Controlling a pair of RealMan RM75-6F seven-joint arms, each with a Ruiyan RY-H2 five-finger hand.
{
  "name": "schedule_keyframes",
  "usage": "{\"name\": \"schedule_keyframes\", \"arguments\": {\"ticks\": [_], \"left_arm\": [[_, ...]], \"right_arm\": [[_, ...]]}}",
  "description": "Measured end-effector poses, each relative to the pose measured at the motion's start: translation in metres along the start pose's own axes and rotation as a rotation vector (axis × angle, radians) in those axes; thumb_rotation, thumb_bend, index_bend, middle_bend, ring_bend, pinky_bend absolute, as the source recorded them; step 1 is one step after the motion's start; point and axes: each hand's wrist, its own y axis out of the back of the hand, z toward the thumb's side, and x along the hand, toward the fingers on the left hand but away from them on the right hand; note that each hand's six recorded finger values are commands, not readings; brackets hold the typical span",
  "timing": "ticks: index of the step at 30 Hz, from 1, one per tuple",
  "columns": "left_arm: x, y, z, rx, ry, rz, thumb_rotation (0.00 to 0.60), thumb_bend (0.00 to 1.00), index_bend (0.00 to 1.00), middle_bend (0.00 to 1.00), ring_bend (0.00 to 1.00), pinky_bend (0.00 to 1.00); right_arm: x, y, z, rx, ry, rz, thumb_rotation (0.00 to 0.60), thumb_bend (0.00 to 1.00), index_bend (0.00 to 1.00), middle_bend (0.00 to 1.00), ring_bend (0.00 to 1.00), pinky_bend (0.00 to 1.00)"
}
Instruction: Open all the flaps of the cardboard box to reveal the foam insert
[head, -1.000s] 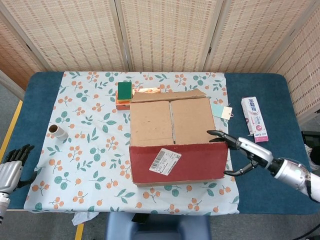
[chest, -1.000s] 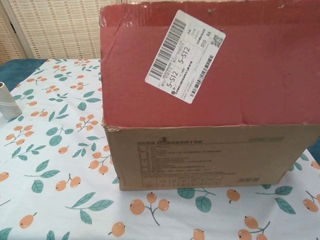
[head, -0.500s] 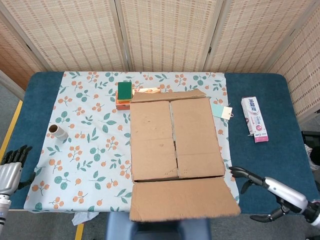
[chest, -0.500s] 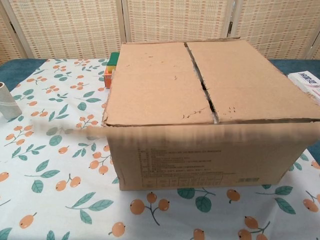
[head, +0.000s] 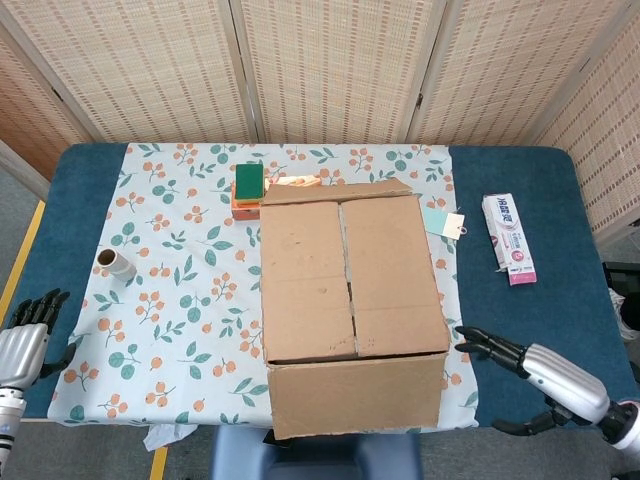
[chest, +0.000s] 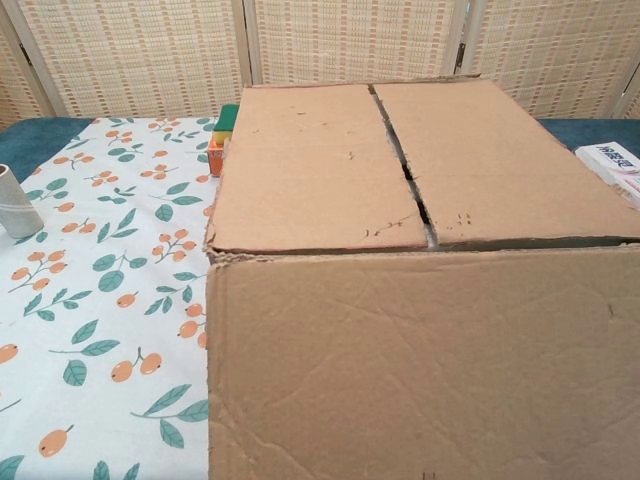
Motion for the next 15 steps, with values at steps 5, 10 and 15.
{"name": "schedule_keyframes", "arguments": {"ticks": [5, 10, 15], "left_arm": [[-0.006, 0.009, -0.002, -0.021, 0.009, 0.04, 0.6, 0.5, 0.0, 0.05, 0.04, 0.0], [-0.014, 0.015, -0.004, -0.042, -0.001, 0.052, 0.6, 0.5, 0.03, 0.01, 0.01, 0.0], [-0.016, 0.016, -0.004, -0.052, -0.003, 0.05, 0.6, 0.5, 0.01, 0.0, 0.0, 0.0]], "right_arm": [[-0.043, 0.016, 0.015, 0.323, -0.003, -0.066, 0.378, 0.3, 0.3, 0.0, 0.0, 0.0], [-0.099, 0.021, 0.033, 0.577, -0.036, -0.077, 0.341, 0.37, 0.32, 0.02, 0.0, 0.0], [-0.15, 0.021, 0.053, 0.68, -0.048, -0.057, 0.334, 0.39, 0.35, 0.13, 0.01, 0.0]]}}
